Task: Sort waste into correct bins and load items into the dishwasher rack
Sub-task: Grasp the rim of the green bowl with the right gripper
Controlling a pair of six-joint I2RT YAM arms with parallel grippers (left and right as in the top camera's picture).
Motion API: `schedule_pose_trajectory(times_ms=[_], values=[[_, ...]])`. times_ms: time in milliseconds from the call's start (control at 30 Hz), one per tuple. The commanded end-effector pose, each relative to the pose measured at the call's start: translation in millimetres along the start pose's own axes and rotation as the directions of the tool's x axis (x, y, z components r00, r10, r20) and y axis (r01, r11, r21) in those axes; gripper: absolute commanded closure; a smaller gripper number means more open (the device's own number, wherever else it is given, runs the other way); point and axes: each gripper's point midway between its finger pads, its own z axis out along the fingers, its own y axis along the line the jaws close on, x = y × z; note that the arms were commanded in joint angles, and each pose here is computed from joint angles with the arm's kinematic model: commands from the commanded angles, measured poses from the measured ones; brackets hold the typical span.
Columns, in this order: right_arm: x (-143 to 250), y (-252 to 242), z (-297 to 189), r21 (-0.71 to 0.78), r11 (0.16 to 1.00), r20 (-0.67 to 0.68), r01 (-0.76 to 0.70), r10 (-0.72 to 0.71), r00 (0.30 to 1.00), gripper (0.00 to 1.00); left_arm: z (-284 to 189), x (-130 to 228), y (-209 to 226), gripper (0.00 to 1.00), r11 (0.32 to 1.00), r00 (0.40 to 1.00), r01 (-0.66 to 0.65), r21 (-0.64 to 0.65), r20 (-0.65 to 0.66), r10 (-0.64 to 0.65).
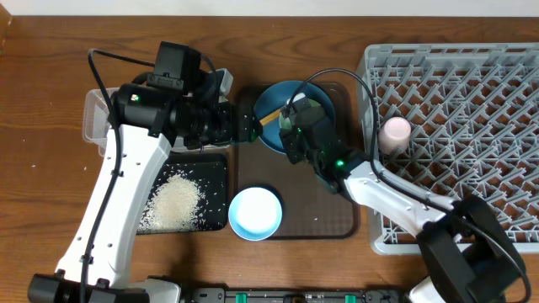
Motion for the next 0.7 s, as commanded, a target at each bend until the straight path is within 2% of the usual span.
schedule_pose_trajectory(times_ms=[0,367,467,567,667], values=[[3,4,8,0.003,1.0,-0.011,0.028,-0.028,1.0,0.49,1,0,4,0.02,1.0,1.0,-0.002,-0.015,-0.002,0.002],[34,4,27,0.008,0.999,-0.094,0.039,-0.038,0.995,0.54,1,0,4,0.02,1.0,1.0,-0.002,-0.015,-0.002,0.002],[32,4,27,0.008,0.999,-0.086,0.037,-0.036,0.996,0.68,1,0,4,0.02,1.0,1.0,-0.002,-0.015,-0.002,0.002],[32,4,27,0.008,0.999,-0.088,0.038,-0.037,0.995,0.87,1,0,4,0.02,1.0,1.0,-0.002,-0.015,-0.002,0.002],[34,3,27,0.009,0.999,-0.096,0.039,-0.037,0.995,0.92,1,0,4,0.02,1.0,1.0,-0.002,-0.015,-0.002,0.002]])
